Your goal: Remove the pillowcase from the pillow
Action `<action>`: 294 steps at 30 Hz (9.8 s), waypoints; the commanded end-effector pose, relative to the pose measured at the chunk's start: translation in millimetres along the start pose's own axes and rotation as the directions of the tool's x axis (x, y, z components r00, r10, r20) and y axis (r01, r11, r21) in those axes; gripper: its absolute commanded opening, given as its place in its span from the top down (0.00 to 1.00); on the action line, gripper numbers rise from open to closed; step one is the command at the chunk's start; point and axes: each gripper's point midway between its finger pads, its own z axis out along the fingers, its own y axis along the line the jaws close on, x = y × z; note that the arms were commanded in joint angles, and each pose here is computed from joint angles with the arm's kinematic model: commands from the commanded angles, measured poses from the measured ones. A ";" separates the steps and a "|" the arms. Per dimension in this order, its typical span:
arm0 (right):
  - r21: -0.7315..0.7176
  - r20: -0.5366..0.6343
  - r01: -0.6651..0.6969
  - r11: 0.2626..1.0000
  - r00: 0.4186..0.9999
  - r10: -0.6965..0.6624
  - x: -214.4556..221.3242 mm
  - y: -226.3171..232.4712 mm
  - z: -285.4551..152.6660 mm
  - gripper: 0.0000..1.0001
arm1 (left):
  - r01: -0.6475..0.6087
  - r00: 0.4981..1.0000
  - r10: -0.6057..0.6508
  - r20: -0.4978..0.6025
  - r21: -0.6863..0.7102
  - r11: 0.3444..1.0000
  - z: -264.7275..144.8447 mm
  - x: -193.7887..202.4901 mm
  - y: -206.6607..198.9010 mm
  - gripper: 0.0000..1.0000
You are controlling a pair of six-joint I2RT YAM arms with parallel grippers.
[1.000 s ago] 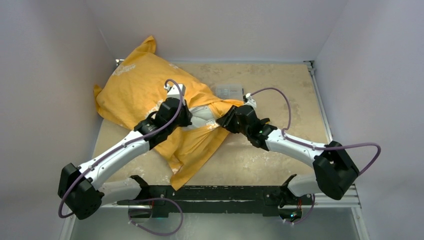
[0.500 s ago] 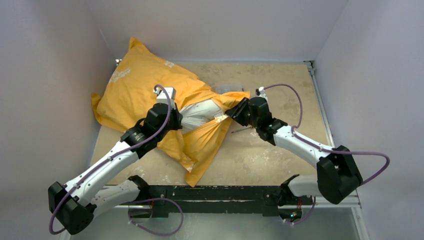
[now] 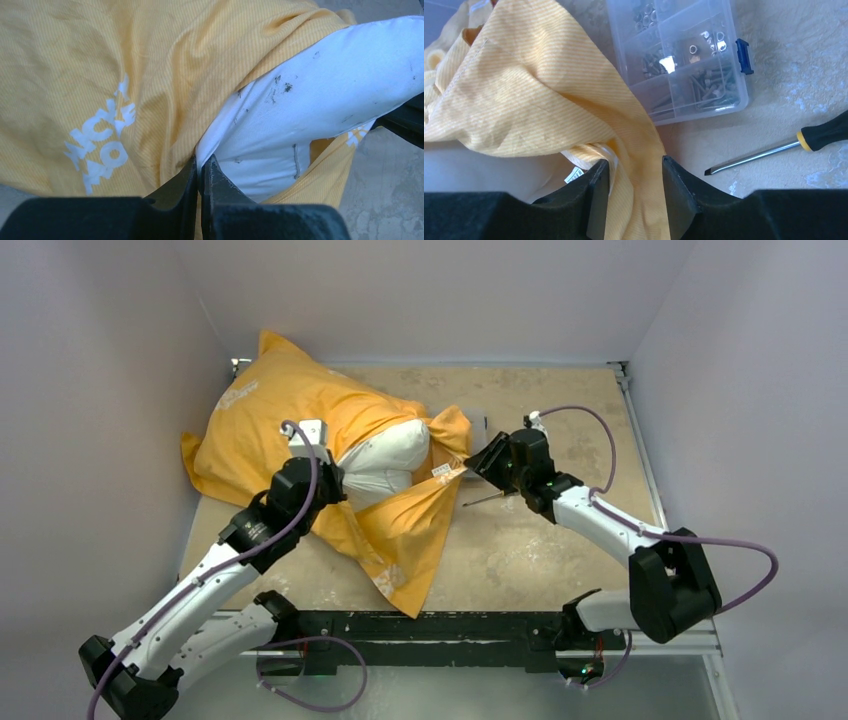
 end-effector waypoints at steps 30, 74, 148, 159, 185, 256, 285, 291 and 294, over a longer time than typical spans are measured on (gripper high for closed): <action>-0.642 0.240 0.540 0.544 0.815 -0.527 102.7 180.5 -119.2 0.14 | -0.036 0.999 0.040 -0.011 0.253 0.967 71.3 -48.0 -93.5 1.00; -0.737 0.018 0.479 0.476 0.719 -0.695 235.8 122.8 -96.1 0.44 | 0.000 0.999 -0.008 0.044 0.189 0.982 110.2 -98.9 -108.4 0.89; -0.622 0.221 0.529 0.578 0.826 -0.519 165.9 158.9 -100.1 0.13 | 0.000 0.970 0.050 -0.240 0.203 0.979 73.5 37.4 -114.4 1.00; -0.606 0.172 0.566 0.559 0.779 -0.603 200.4 143.3 -61.0 0.13 | 0.007 0.973 0.046 -0.225 0.231 0.973 71.2 26.0 -120.3 1.00; -0.711 -0.258 0.358 0.605 0.667 -0.699 304.0 65.4 -67.3 0.86 | 0.176 0.983 -0.182 0.014 0.197 0.964 136.8 -107.9 -113.7 1.00; -0.501 0.003 0.260 0.825 0.954 -0.299 143.4 168.2 -39.9 1.00 | 0.281 0.890 -0.193 -0.413 0.164 0.946 31.2 124.4 -23.7 0.55; -0.659 0.496 0.286 0.695 0.861 0.116 -83.9 160.1 -336.3 1.00 | 0.023 0.996 -0.063 -0.064 -0.499 0.866 40.6 21.6 123.3 1.00; -0.690 0.399 0.383 0.614 0.909 -0.117 -24.7 173.2 -300.9 1.00 | 0.048 0.995 -0.078 -0.067 -0.371 0.928 44.4 6.0 98.0 0.94; -0.711 0.318 0.421 0.564 0.907 -0.276 19.7 183.9 -260.8 0.89 | 0.044 0.994 -0.072 -0.083 -0.298 0.953 44.5 -1.5 83.5 0.81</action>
